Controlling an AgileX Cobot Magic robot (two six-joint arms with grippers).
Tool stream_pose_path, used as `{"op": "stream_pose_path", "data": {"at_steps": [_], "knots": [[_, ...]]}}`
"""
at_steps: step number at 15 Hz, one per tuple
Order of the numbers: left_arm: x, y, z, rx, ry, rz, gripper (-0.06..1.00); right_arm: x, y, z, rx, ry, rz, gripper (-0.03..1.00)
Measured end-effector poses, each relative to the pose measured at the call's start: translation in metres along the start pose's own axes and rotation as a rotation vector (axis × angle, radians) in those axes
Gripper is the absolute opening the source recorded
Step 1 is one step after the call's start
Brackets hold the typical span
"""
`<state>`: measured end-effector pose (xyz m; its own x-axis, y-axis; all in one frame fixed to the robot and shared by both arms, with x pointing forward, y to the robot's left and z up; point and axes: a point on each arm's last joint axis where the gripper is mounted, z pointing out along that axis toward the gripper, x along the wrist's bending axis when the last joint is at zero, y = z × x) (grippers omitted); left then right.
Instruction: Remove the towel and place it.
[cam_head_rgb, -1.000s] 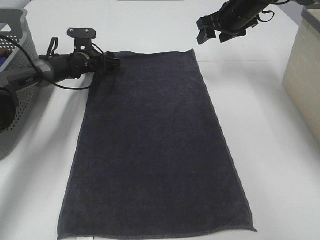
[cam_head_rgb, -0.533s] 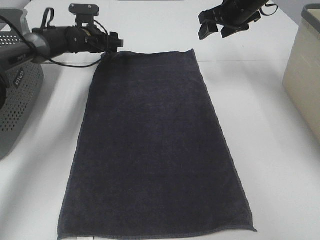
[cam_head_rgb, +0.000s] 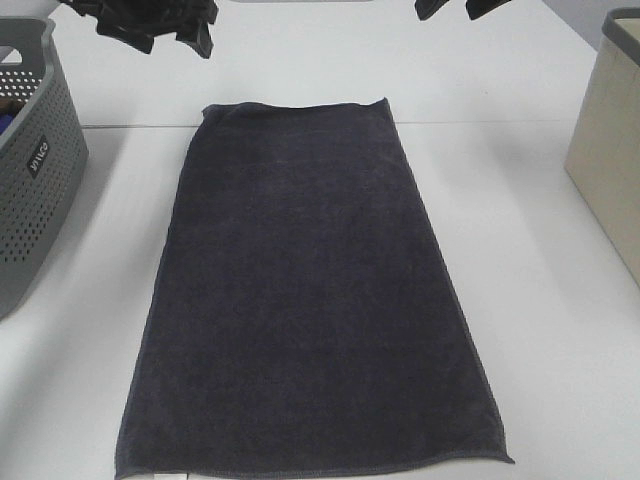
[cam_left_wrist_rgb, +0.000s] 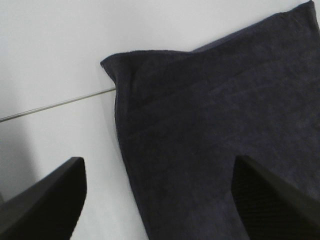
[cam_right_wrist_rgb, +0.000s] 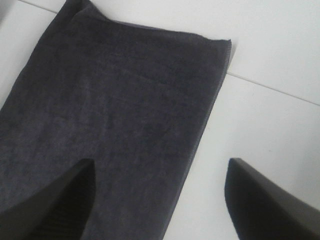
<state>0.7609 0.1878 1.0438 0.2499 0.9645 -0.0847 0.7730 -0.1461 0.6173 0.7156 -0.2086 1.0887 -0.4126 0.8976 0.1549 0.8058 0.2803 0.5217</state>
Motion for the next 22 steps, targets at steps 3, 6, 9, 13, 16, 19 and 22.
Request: {"op": "stream_pose_path", "data": {"at_steps": [3, 6, 9, 13, 16, 19, 22], "knots": [[0.045, 0.011, -0.080, -0.011, 0.065, -0.097, 0.75, 0.006, -0.002, -0.055, -0.005, -0.113, 0.070, 0.70], [0.084, 0.009, -0.111, -0.022, 0.127, -0.171, 0.75, 0.007, -0.002, -0.079, -0.043, -0.181, 0.094, 0.70], [0.101, 0.004, -0.133, -0.026, 0.159, -0.193, 0.75, 0.019, -0.009, -0.112, -0.086, -0.175, 0.118, 0.70], [0.077, -0.056, -0.198, 0.103, 0.190, -0.190, 0.75, 0.052, -0.086, -0.171, -0.021, -0.143, 0.162, 0.70], [0.049, -0.127, -0.259, 0.068, 0.203, -0.186, 0.75, 0.080, -0.162, -0.216, -0.040, -0.147, 0.157, 0.70], [0.019, -0.200, -0.321, -0.044, 0.214, -0.197, 0.75, 0.101, -0.237, -0.243, -0.092, -0.157, 0.145, 0.70], [-0.002, -0.265, -0.362, -0.182, 0.241, -0.170, 0.75, 0.114, -0.306, -0.254, -0.162, -0.185, 0.126, 0.70]]}}
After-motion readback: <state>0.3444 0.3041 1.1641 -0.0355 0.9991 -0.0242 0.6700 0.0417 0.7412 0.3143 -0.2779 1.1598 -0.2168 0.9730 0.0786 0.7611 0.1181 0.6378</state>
